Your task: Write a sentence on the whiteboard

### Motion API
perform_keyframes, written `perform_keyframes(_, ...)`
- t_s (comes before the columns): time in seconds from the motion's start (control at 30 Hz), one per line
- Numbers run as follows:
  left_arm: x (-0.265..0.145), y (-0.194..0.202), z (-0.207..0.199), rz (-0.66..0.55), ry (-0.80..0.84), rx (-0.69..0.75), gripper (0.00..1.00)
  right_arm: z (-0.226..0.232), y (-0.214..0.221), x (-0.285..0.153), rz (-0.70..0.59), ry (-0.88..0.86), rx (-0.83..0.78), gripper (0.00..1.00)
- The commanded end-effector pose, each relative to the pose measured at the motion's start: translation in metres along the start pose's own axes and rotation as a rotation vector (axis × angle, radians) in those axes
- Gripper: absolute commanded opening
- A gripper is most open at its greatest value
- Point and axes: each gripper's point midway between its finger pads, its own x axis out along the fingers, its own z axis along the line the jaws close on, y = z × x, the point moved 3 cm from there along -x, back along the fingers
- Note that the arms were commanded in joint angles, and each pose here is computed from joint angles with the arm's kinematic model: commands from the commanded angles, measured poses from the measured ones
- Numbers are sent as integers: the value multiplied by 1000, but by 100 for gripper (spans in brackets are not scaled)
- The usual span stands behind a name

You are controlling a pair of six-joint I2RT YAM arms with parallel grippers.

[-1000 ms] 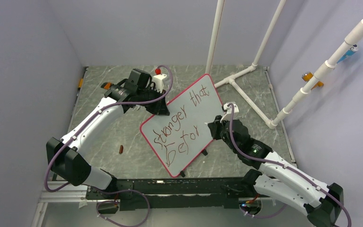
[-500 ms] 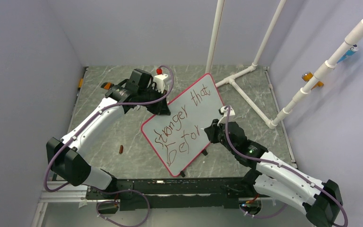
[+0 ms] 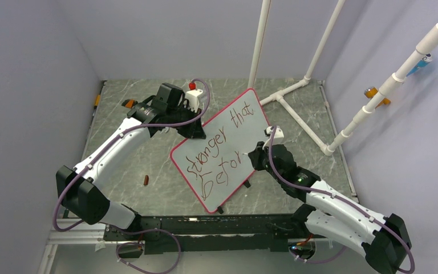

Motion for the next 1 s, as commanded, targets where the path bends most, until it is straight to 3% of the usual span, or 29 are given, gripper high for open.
perform_keyframes(0.0, -3, 0, 67, 41, -364, 199, 0, 3, -26, 3, -79, -3, -1, 0)
perform_keyframes(0.53, -3, 0, 68, 44, -368, 199, 0, 16, -44, 4, -94, -66, -10, 0)
perform_keyframes(0.97, -3, 1, 69, 46, -373, 199, 0, 19, -15, 7, -24, -116, 43, 0)
